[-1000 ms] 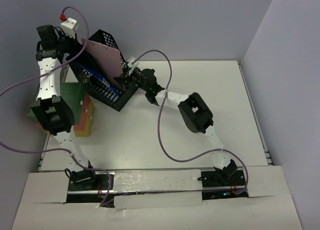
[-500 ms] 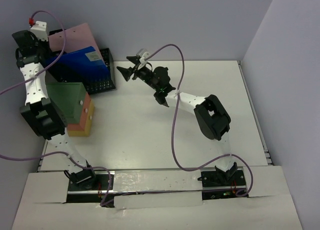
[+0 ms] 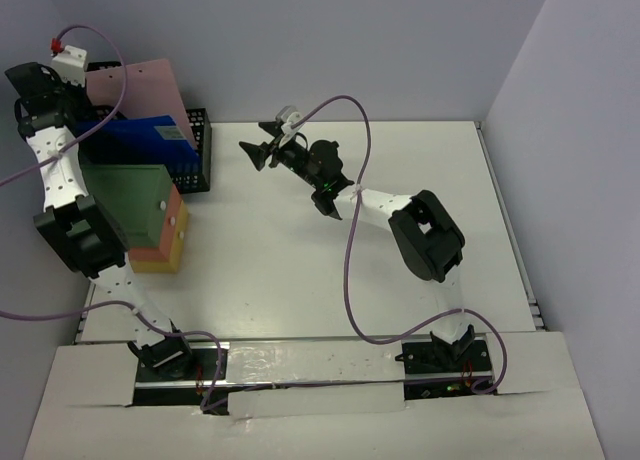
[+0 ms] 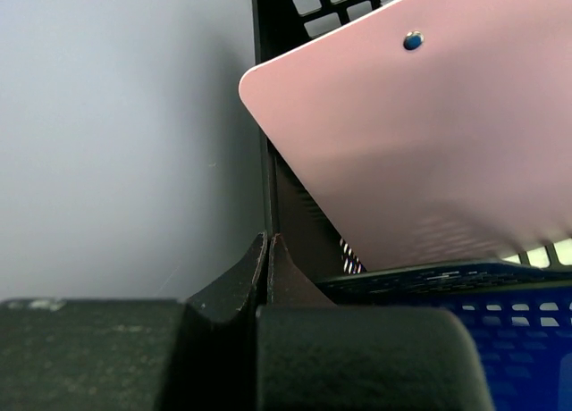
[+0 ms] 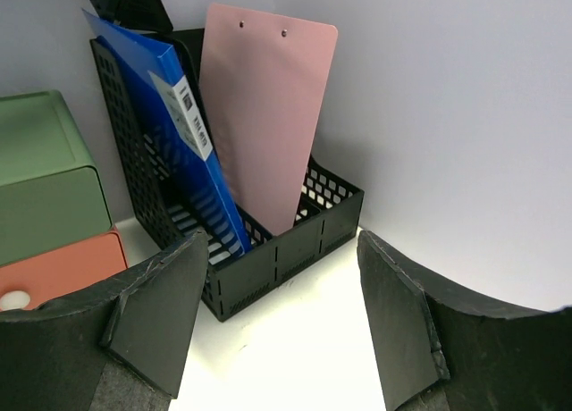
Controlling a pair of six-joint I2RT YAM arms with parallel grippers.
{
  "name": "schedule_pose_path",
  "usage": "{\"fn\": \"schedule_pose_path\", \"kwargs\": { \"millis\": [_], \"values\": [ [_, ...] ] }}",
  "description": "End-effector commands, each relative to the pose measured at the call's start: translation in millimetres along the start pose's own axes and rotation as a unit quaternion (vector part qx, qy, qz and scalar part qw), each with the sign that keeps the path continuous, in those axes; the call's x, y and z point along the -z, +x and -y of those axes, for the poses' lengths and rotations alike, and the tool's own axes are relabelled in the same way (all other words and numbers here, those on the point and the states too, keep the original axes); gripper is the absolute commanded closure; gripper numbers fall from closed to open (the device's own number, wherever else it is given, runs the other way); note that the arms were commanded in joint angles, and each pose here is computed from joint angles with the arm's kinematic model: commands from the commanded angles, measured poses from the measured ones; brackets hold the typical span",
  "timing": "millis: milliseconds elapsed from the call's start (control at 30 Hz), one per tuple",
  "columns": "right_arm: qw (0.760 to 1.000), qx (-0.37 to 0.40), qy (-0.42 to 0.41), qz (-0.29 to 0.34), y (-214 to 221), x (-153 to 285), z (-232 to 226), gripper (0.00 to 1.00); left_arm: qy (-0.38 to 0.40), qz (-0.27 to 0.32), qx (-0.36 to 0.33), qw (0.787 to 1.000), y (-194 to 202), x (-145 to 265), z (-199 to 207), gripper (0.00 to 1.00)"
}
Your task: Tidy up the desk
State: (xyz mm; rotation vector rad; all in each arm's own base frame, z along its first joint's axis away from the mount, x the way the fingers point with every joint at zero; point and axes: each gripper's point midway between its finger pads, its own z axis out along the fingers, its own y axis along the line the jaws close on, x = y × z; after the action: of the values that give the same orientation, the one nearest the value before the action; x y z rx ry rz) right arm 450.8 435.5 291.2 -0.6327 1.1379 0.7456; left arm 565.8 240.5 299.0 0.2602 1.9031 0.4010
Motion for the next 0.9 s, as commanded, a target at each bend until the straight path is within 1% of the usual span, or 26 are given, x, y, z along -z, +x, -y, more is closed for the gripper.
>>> {"fn": "schedule_pose_path", "kwargs": {
  "millis": [0,67,200,400,600,633,733,767,867],
  "values": [
    [0.998,0.016,0.014,0.061,-53.6,0.3,8.5,0.26,0.038,0.048,-0.03,0.998,-26.2,10.3,11.8,1.0],
    [0.998,0.016,0.011,0.059,-51.4,0.2,8.4,0.26,0.036,0.053,-0.045,0.997,-28.2,8.7,9.3,1.0],
    [0.998,0.016,0.009,0.054,-48.9,0.8,7.5,0.26,0.039,0.053,-0.048,0.997,-28.4,-3.5,5.6,1.0],
    [0.999,0.015,0.01,0.05,-45.9,1.7,7.1,0.26,0.012,0.066,-0.057,0.996,-35.1,-8.6,-6.5,1.0],
    [0.999,0.012,0.005,0.046,-43.8,1.3,5.2,0.26,-0.001,0.075,-0.037,0.997,-37.5,-10.3,-9.6,1.0],
    [0.999,0.011,0.005,0.045,-44.2,2.3,5.7,0.26,-0.004,0.086,-0.035,0.996,-46.2,-5.6,-10.0,0.95],
    [0.999,0.012,0.008,0.044,-45.2,4.1,6.2,0.26,-0.009,0.094,-0.024,0.995,-54.3,0.3,-12.2,0.8],
    [0.999,0.011,0.008,0.045,-47.2,5.0,6.1,0.26,-0.015,0.098,-0.017,0.995,-60.1,4.6,-15.2,0.69],
    [0.999,0.009,0.007,0.047,-50.4,5.3,4.7,0.26,-0.026,0.108,-0.012,0.994,-71.1,14.4,-20.8,0.56]
  ]
}}
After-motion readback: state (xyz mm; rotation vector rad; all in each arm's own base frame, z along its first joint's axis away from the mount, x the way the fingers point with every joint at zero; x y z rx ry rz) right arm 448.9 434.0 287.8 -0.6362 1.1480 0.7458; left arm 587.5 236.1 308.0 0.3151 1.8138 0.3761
